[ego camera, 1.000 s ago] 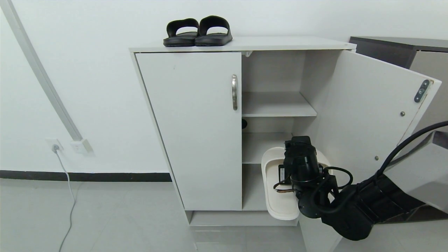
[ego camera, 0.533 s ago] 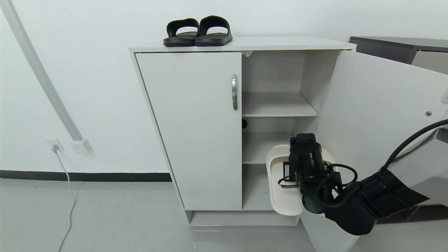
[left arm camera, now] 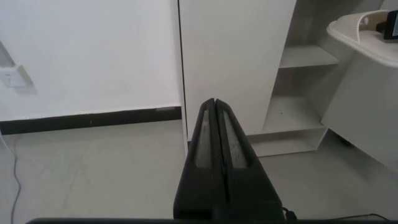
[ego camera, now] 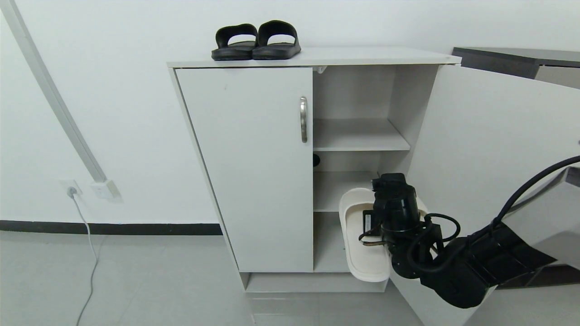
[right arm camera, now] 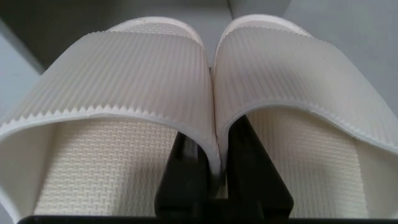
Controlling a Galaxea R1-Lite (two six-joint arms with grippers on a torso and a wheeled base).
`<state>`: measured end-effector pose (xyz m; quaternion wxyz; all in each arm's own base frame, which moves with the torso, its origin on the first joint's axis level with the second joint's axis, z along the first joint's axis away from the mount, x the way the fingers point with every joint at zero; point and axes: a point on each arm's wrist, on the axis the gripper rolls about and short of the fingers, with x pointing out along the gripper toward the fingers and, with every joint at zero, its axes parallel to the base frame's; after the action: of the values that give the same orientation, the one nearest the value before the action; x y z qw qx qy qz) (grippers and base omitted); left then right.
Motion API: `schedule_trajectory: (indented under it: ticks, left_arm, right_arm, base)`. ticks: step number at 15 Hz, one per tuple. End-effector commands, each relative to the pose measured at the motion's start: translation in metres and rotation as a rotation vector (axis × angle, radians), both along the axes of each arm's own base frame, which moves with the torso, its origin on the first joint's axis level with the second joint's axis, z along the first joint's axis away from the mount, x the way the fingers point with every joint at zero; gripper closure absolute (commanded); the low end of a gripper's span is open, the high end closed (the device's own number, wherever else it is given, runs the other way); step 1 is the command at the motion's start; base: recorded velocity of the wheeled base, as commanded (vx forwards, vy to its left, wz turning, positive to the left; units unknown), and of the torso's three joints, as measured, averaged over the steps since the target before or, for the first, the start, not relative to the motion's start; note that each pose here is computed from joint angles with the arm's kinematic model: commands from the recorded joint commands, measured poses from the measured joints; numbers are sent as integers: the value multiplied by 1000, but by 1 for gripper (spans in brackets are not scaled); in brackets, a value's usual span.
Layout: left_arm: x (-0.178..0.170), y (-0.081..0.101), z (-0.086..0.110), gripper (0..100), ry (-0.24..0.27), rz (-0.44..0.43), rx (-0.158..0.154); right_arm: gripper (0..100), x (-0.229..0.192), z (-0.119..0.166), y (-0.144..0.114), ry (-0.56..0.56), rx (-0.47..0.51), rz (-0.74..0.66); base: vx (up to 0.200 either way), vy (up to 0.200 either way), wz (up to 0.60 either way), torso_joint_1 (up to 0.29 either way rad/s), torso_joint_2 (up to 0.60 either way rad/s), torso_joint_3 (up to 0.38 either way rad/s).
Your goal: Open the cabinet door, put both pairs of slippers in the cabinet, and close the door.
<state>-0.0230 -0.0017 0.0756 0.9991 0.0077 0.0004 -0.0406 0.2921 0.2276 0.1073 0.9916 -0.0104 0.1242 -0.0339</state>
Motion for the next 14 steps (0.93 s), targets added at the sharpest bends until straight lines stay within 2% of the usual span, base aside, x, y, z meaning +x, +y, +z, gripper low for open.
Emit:
schedule_trajectory:
  ticks: [1, 3, 8, 13, 14]
  left_arm:
    - [0, 0, 0, 100, 2, -2, 0]
    - [0, 0, 0, 100, 2, 0, 0]
    - [0, 0, 0, 100, 2, 0, 0]
    - [0, 0, 0, 100, 2, 0, 0]
    - [0, 0, 0, 100, 2, 0, 0]
  right_arm:
    - [100, -12, -5, 10, -28, 10, 104]
    - [100, -19, -10, 19, -78, 4, 202]
    - [100, -15, -18, 26, -70, 2, 208]
    - [100, -7, -30, 27, -54, -8, 190]
    - [100, -5, -34, 28, -47, -12, 185]
  base:
    - [0, 0, 0, 0, 0, 0]
    - [0, 0, 0, 0, 0, 0]
    - [0, 0, 0, 0, 0, 0]
    - [0, -200, 0, 1, 2, 0]
    - [0, 0, 0, 0, 0, 0]
